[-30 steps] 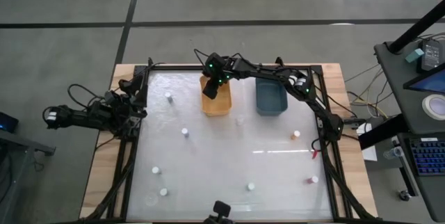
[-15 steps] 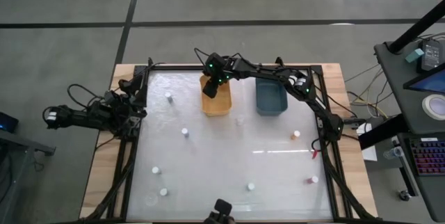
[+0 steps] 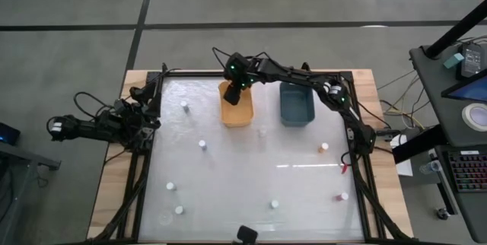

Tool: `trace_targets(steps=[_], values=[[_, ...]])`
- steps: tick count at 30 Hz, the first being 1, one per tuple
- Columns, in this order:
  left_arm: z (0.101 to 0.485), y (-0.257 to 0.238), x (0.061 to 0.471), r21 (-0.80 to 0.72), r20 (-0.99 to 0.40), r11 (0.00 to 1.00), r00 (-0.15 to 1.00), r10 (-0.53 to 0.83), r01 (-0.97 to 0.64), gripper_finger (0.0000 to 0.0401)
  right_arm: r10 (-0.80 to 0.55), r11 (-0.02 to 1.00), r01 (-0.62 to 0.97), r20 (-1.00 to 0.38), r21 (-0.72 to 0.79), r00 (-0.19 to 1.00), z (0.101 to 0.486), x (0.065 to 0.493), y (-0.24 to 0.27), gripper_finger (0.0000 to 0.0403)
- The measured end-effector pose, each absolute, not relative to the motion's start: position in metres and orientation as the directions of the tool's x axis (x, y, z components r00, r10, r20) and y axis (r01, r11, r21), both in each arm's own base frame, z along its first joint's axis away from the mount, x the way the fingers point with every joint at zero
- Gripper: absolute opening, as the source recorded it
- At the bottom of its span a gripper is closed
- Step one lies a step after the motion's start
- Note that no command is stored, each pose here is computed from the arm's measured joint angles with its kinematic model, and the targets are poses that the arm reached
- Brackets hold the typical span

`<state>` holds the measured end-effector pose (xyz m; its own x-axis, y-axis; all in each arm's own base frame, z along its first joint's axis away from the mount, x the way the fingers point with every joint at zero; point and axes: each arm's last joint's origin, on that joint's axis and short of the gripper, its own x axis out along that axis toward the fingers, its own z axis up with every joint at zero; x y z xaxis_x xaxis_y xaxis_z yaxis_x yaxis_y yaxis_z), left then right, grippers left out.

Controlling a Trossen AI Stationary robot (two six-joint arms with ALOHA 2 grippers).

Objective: Pick and place medicine bottles into bin by pill shape (circle, oval)
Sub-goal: Put the blue capsule bottle into the yellow bin

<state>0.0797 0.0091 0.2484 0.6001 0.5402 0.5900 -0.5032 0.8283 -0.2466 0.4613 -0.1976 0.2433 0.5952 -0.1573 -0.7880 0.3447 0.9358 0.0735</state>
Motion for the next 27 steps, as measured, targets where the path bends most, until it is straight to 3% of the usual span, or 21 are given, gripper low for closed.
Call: trace_targets(steps=[12,19,27], values=[[0.247,0.009,0.083,-0.234,0.577,0.829,0.614,0.539,-0.507,0.0246,-0.03,0.963,0.251,-0.889,0.097,0.457,0.292,0.423,-0.114,0.0143],[0.246,0.008,0.086,-0.226,0.567,0.83,0.624,0.537,-0.51,0.0246,-0.007,0.971,0.213,-0.875,0.11,0.484,0.305,0.391,-0.062,0.0136],[0.245,0.008,0.088,-0.216,0.558,0.831,0.634,0.535,-0.512,0.0246,-0.018,0.985,0.146,-0.78,0.095,0.625,0.303,0.355,-0.02,0.0129]])
